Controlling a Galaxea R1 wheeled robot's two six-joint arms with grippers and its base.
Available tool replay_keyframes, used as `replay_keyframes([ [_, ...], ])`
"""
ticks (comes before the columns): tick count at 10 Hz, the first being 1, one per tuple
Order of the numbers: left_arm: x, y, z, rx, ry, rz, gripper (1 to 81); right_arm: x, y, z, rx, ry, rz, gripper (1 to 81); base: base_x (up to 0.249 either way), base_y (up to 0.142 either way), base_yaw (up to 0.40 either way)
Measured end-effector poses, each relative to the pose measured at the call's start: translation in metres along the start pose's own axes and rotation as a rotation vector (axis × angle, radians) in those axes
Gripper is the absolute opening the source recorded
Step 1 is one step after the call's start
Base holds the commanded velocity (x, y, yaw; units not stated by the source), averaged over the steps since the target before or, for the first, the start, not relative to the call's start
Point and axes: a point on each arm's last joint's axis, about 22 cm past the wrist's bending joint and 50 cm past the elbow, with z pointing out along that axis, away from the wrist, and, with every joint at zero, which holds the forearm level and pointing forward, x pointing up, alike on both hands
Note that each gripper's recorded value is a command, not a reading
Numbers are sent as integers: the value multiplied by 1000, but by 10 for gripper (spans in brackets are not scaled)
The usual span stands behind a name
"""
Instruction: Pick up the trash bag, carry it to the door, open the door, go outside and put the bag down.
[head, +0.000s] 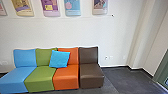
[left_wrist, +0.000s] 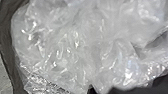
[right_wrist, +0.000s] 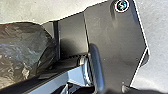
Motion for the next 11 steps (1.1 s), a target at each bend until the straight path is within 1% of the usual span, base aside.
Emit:
replay_keyframes([
  [2,8,-3,-1,4,9,3,10,-3,0,0,0,-4,1,811,0,0,-159],
  [6,3,-4,-1,3,1,1,10,-2,0,0,0,-2,0,811,0,0,-169],
  [8,6,-4,-1,5,6,2,10,-4,1,0,1,6,3,811,0,0,-192],
  [9,5,-5,-1,6,6,2,10,-8,2,0,-1,1,5,811,0,0,-193],
  [11,4,-5,-1,8,6,1,10,-7,1,0,1,4,5,811,0,0,-195],
])
